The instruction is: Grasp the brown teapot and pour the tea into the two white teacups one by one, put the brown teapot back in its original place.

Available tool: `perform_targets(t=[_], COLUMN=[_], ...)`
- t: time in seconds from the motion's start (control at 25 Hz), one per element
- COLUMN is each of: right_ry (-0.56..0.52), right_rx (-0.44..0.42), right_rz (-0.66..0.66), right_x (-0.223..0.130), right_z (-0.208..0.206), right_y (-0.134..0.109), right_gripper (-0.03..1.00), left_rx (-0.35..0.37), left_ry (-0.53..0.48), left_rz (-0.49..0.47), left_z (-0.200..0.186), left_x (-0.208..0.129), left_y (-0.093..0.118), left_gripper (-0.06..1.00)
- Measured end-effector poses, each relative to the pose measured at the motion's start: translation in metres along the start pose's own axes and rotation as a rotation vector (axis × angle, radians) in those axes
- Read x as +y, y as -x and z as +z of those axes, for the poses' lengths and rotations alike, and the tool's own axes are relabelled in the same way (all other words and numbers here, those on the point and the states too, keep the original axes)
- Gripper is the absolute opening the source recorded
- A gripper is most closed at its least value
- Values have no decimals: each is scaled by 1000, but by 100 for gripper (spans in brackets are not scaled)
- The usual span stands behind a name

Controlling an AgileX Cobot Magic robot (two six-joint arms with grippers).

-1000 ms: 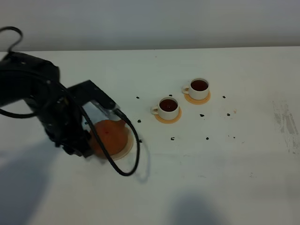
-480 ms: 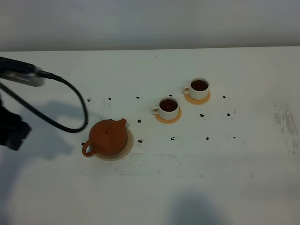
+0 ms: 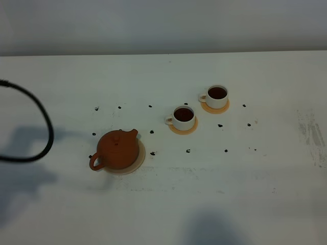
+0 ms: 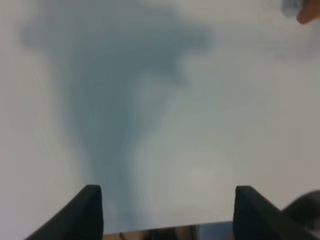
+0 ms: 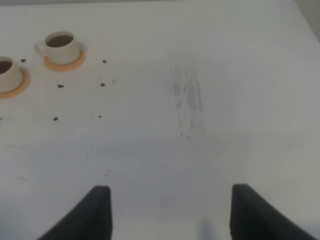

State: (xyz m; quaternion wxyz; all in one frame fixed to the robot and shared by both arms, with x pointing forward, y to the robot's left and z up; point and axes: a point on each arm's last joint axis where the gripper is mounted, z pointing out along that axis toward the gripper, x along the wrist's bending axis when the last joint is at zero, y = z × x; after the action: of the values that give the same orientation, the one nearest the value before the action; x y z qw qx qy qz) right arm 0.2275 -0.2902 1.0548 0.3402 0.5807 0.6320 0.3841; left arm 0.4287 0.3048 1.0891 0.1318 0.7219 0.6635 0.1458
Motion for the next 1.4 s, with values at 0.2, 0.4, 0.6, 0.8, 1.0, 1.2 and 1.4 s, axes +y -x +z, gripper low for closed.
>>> perform_targets(t=[0.2, 0.4, 0.6, 0.8, 1.0, 1.2, 1.4], right_ry=[0, 0, 0, 0, 0, 0, 0], right_rx=[0, 0, 0, 0, 0, 0, 0], right_rz=[0, 0, 0, 0, 0, 0, 0], right_x=[0, 0, 0, 0, 0, 0, 0], right_z=[0, 0, 0, 0, 0, 0, 0], right_y=[0, 0, 0, 0, 0, 0, 0], right_gripper=[50, 50, 50, 50, 50, 50, 50], left_rx=[22, 20, 17, 33, 59, 64, 84], left_ry=[103, 161, 196, 308, 371, 412, 479], left_rz=[-99, -187, -229, -227, -227, -235, -227], left_z=[-22, -39, -34, -20, -11, -11, -16], left_x=[-50, -88, -109, -132, -147, -159, -171], left_y=[0, 6, 9, 10, 10, 11, 12], left_gripper=[54, 54, 54, 54, 54, 54, 54])
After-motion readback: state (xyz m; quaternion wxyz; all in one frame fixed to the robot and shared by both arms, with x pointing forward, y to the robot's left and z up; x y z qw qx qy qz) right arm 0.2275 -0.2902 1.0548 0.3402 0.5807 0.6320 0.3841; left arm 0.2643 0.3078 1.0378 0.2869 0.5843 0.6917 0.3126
